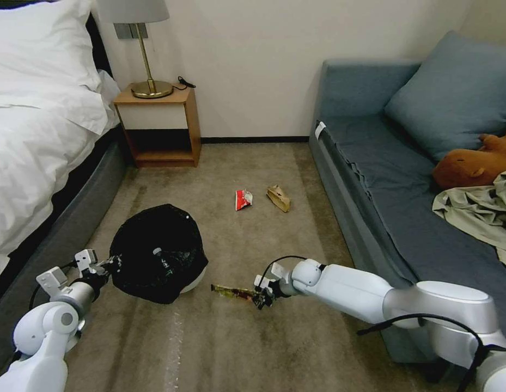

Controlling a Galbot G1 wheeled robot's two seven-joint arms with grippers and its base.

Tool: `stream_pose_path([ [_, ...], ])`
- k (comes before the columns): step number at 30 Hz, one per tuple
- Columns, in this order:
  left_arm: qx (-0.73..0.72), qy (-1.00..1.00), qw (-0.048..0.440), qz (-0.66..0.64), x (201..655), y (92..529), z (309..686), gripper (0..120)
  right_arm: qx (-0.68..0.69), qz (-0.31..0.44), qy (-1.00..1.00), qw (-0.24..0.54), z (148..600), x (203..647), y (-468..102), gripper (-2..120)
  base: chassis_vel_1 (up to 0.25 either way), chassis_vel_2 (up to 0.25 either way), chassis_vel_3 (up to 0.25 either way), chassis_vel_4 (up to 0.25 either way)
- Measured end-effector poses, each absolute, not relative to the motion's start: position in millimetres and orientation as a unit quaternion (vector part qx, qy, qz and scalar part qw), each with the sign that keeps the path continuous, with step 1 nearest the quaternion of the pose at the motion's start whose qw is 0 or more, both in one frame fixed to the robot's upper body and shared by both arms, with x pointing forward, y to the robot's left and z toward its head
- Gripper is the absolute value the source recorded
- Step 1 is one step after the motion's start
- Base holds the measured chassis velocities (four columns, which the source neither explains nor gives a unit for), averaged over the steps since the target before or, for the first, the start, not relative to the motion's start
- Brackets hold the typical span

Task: Pick up the trash bin, then pick up the garbage on the floor and place it into the trash bin.

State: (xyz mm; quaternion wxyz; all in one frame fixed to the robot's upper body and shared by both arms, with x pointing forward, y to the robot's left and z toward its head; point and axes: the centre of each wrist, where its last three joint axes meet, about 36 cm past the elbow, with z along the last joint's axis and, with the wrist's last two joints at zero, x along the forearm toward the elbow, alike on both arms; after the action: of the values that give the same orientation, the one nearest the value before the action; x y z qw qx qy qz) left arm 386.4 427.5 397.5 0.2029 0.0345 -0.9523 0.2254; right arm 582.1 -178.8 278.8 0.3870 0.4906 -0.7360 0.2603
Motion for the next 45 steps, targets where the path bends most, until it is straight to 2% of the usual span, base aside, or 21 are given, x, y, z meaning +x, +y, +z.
stream_pose_path([
  [3, 0.034, -0.952, 0.203, 0.225, 387, 428, 397, 4, 0.479, 0.261, -0.745, 0.384, 287, 587, -188, 0, 0.000, 0.000, 0.000, 0.000],
  [5, 0.035, -0.953, 0.203, 0.222, 390, 429, 397, 4, 0.447, 0.264, -0.769, 0.373, 314, 604, -224, 0, 0.000, 0.000, 0.000, 0.000],
  [9, 0.034, -0.953, 0.203, 0.220, 391, 428, 397, 4, 0.422, 0.256, -0.791, 0.363, 333, 612, -248, 0, 0.000, 0.000, 0.000, 0.000],
  [11, 0.033, -0.953, 0.206, 0.219, 392, 428, 396, 4, 0.400, 0.241, -0.817, 0.340, 360, 622, -266, 0, 0.000, 0.000, 0.000, 0.000],
  [19, 0.026, -0.950, 0.218, 0.220, 393, 424, 390, 4, 0.384, 0.214, -0.855, 0.275, 423, 639, -277, 0, 0.000, 0.000, 0.000, 0.000],
  [21, 0.022, -0.949, 0.224, 0.221, 393, 421, 388, 4, 0.382, 0.203, -0.868, 0.245, 449, 644, -271, 0, 0.000, 0.000, 0.000, 0.000],
  [23, 0.022, -0.948, 0.227, 0.222, 393, 420, 388, 4, 0.383, 0.199, -0.871, 0.235, 457, 644, -268, 0, 0.000, 0.000, 0.000, 0.000],
  [25, 0.018, -0.946, 0.233, 0.225, 394, 416, 389, 4, 0.387, 0.177, -0.885, 0.189, 494, 646, -251, 0, 0.000, 0.000, 0.000, 0.000],
  [28, 0.017, -0.945, 0.235, 0.226, 395, 415, 389, 4, 0.393, 0.168, -0.887, 0.172, 509, 645, -242, 0, 0.000, 0.000, 0.000, 0.000],
  [29, 0.013, -0.944, 0.239, 0.226, 396, 411, 390, 4, 0.409, 0.152, -0.888, 0.148, 531, 640, -224, 0, 0.000, 0.000, 0.000, 0.000],
  [32, 0.008, -0.943, 0.247, 0.222, 397, 405, 389, 4, 0.432, 0.132, -0.883, 0.127, 550, 625, -199, 0, 0.000, 0.000, 0.000, 0.000],
  [37, 0.005, -0.942, 0.253, 0.222, 400, 401, 389, 4, 0.449, 0.116, -0.879, 0.110, 560, 612, -176, 0, 0.000, 0.000, 0.000, 0.000],
  [45, 0.004, -0.937, 0.258, 0.235, 403, 397, 391, 4, 0.518, 0.089, -0.848, 0.073, 587, 566, -113, 0, 0.000, 0.000, 0.000, 0.000],
])
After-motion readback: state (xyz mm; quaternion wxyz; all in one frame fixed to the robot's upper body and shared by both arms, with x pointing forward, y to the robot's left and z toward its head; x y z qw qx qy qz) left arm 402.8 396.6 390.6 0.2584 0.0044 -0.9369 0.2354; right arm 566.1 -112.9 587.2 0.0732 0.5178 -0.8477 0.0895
